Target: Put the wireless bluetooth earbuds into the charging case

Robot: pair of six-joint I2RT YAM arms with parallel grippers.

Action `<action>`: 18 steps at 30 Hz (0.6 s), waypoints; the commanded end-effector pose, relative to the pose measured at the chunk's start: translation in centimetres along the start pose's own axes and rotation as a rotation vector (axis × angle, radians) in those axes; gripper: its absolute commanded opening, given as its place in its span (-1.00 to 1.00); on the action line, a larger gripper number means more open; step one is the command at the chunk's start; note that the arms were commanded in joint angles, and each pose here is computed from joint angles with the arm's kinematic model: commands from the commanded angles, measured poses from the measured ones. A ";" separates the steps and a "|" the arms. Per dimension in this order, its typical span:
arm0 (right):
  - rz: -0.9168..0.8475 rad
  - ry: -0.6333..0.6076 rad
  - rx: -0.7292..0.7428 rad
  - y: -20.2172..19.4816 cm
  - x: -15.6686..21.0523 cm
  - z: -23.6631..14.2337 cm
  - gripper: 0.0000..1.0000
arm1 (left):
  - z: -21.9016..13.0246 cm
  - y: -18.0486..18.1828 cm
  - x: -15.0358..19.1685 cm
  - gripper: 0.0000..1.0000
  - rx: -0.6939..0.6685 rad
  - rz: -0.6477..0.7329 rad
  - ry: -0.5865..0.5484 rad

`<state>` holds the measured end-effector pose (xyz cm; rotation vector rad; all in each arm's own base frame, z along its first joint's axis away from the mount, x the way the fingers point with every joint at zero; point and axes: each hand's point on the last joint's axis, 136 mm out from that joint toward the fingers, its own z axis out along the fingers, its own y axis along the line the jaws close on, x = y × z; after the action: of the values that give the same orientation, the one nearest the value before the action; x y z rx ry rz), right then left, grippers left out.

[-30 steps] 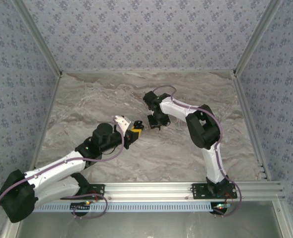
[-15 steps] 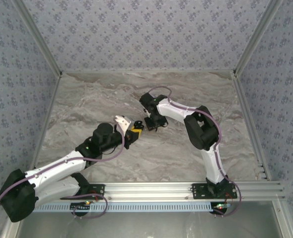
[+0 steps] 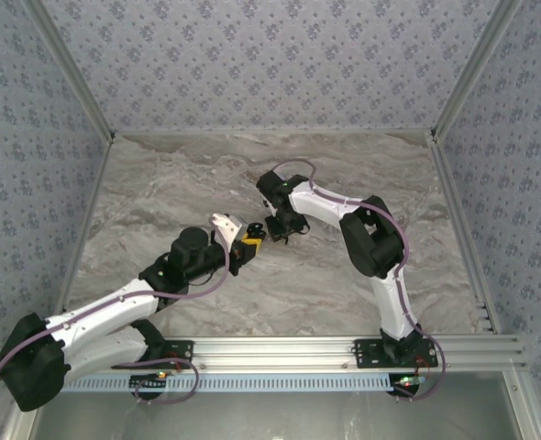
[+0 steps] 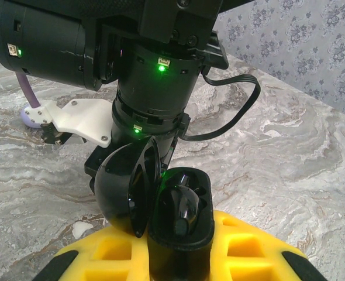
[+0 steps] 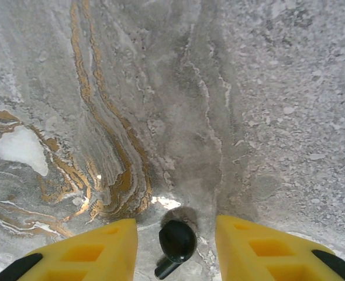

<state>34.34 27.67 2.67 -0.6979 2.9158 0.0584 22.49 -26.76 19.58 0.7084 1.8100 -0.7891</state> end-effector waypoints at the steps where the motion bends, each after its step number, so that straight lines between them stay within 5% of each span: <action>1: 0.010 0.009 0.038 -0.4 0.4 -0.4 -0.17 | -0.5 -0.8 -2.8 -0.84 0.017 0.007 -0.062; 18: -0.023 0.067 0.138 -1.8 3.3 0.0 -0.11 | -0.4 -0.7 -2.6 -0.84 0.015 0.007 -0.060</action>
<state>33.51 26.60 2.02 -0.7167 2.9035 -0.0481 22.47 -26.74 19.64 0.7076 1.8081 -0.7893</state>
